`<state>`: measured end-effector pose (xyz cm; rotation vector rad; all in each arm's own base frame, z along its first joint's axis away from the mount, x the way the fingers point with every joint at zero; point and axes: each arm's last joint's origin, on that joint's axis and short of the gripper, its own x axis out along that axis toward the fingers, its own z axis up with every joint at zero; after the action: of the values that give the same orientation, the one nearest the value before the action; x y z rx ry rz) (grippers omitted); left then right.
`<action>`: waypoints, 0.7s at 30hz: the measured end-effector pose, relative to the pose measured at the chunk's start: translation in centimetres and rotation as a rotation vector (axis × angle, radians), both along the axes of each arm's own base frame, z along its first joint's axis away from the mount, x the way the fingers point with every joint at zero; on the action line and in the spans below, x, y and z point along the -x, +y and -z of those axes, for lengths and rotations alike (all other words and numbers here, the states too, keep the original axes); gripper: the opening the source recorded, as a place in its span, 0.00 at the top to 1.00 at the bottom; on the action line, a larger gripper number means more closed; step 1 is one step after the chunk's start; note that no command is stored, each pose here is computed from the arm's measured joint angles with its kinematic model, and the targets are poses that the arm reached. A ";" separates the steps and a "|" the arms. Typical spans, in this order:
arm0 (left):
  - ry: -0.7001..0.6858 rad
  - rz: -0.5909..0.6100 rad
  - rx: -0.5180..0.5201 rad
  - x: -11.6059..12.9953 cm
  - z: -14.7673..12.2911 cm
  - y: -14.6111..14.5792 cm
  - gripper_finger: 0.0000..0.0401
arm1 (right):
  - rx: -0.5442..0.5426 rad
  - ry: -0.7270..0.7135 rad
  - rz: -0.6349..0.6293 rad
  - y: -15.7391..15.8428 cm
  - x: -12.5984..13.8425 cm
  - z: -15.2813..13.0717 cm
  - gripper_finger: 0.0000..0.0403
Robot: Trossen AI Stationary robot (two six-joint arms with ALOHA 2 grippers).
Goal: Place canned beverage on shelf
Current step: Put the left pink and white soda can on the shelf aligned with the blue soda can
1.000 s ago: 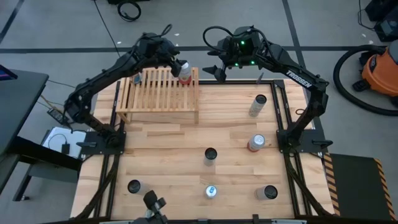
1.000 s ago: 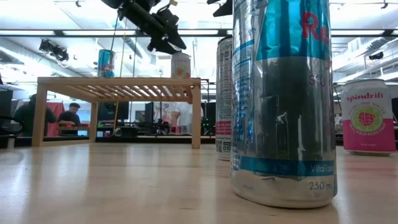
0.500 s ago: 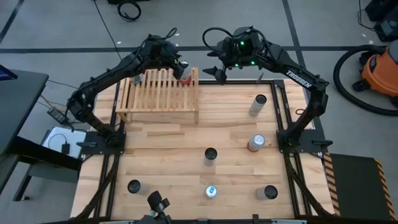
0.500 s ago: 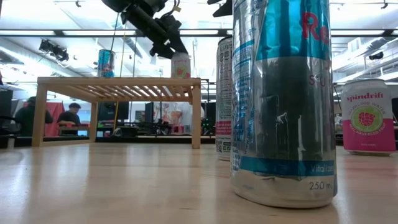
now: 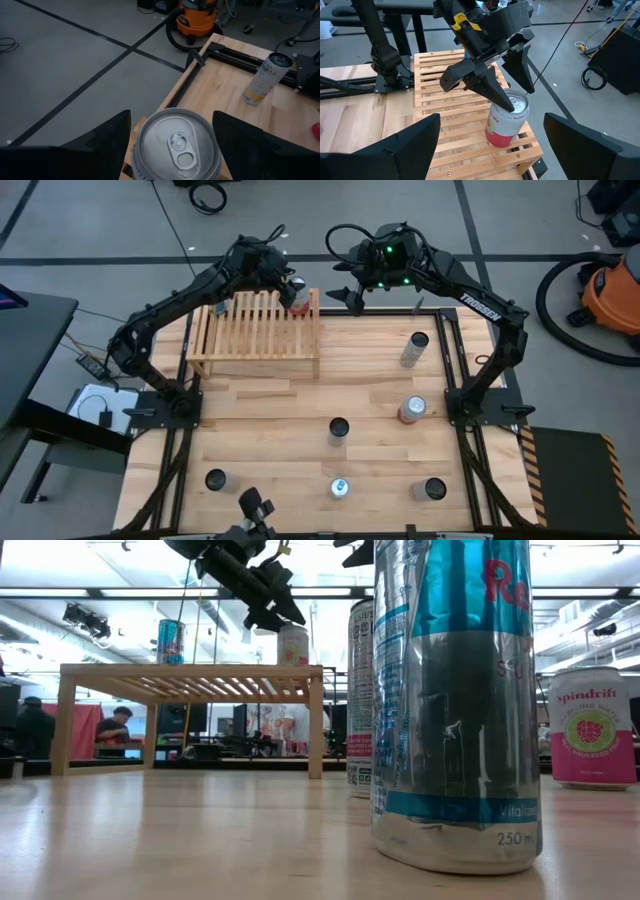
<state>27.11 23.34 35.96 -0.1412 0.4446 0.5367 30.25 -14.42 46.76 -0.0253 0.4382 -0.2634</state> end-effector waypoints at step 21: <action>0.038 0.005 0.037 0.1 0.3 -0.4 0.30 | 0.000 0.000 0.000 0.0 0.0 0.0 0.09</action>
<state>26.98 22.98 35.65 -0.1659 0.4916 0.5266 30.24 -14.42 46.76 -0.0251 0.4382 -0.2636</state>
